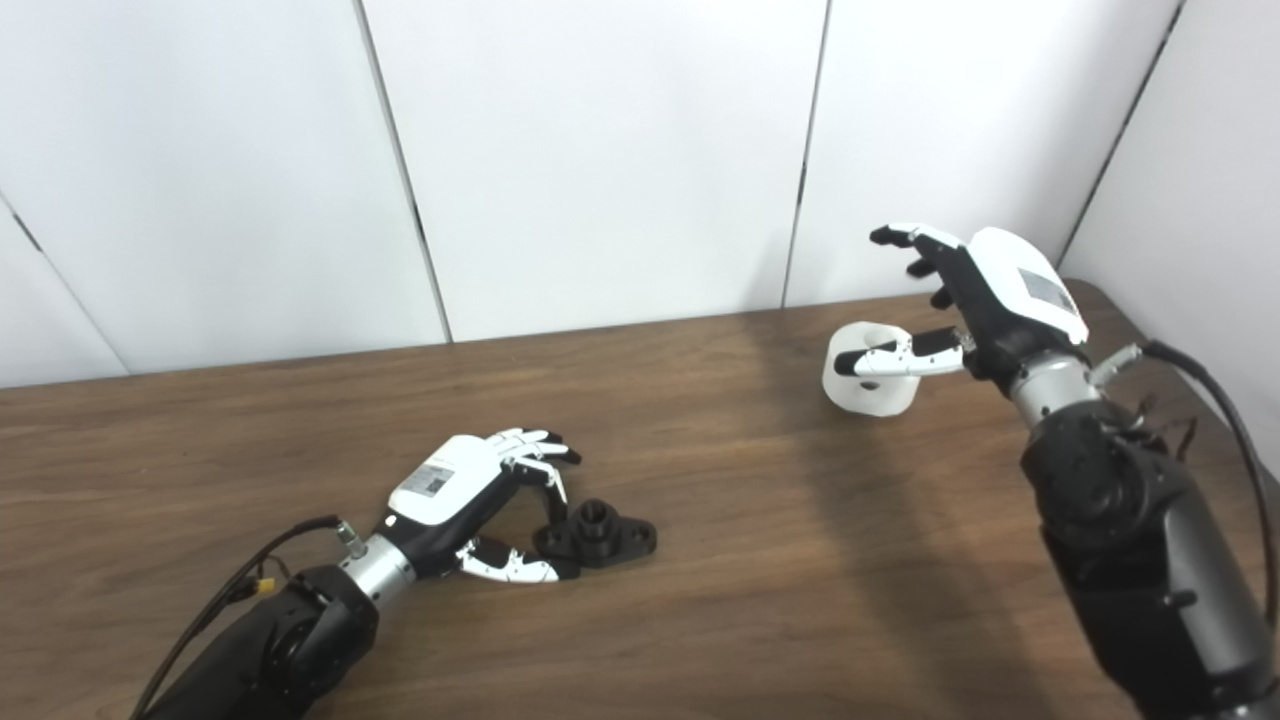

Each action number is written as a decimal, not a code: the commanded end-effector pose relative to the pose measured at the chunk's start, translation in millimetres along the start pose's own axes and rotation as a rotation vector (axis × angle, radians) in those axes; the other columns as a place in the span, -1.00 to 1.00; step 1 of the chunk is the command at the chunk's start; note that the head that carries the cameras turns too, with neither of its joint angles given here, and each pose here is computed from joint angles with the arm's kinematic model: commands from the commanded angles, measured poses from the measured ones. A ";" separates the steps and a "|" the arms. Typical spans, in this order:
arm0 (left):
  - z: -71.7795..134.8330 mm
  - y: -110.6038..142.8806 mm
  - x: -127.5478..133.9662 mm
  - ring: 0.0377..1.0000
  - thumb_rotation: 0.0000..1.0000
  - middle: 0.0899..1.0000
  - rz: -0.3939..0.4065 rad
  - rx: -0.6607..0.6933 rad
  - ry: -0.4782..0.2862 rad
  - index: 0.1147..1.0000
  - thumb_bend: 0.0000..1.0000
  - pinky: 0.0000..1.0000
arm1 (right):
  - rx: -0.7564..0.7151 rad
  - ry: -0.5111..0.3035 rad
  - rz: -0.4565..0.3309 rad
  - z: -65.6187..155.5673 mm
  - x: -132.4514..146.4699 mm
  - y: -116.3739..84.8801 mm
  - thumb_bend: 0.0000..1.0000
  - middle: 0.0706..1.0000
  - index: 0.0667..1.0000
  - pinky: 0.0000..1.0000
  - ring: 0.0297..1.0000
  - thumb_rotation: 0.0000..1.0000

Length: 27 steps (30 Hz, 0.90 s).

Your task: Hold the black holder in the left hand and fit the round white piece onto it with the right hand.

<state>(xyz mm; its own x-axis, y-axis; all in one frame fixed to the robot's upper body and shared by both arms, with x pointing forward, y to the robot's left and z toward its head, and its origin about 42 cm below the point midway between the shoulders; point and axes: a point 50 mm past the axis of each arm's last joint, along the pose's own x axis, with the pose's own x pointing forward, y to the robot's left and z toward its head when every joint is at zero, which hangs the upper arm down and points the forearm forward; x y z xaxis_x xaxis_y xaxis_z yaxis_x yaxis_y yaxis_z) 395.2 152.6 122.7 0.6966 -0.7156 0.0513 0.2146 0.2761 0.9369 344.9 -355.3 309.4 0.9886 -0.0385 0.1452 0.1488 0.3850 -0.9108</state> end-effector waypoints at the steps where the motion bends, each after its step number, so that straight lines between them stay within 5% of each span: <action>1: -12.9 -12.6 -15.2 0.75 -0.88 0.60 -0.105 0.041 0.033 -0.17 0.05 0.78 | -0.050 -0.009 -0.059 3.3 9.5 -22.9 0.69 0.73 0.65 0.22 0.62 -0.43; 27: -16.9 -10.2 -22.2 0.71 -0.89 0.59 -0.138 0.033 0.034 -0.17 0.05 0.70 | -0.148 0.136 0.082 -18.6 46.5 -11.0 0.85 0.87 0.75 0.45 0.82 -0.33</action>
<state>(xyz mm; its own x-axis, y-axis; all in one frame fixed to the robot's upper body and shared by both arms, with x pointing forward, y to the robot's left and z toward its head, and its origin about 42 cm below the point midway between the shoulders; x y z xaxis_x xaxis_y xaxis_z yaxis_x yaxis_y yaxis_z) 395.5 159.4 123.8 0.6883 -0.7243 0.0414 0.2296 0.2716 0.9346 383.1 -374.4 290.4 0.9899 -0.1292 -0.0577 -0.0179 0.2898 -0.9569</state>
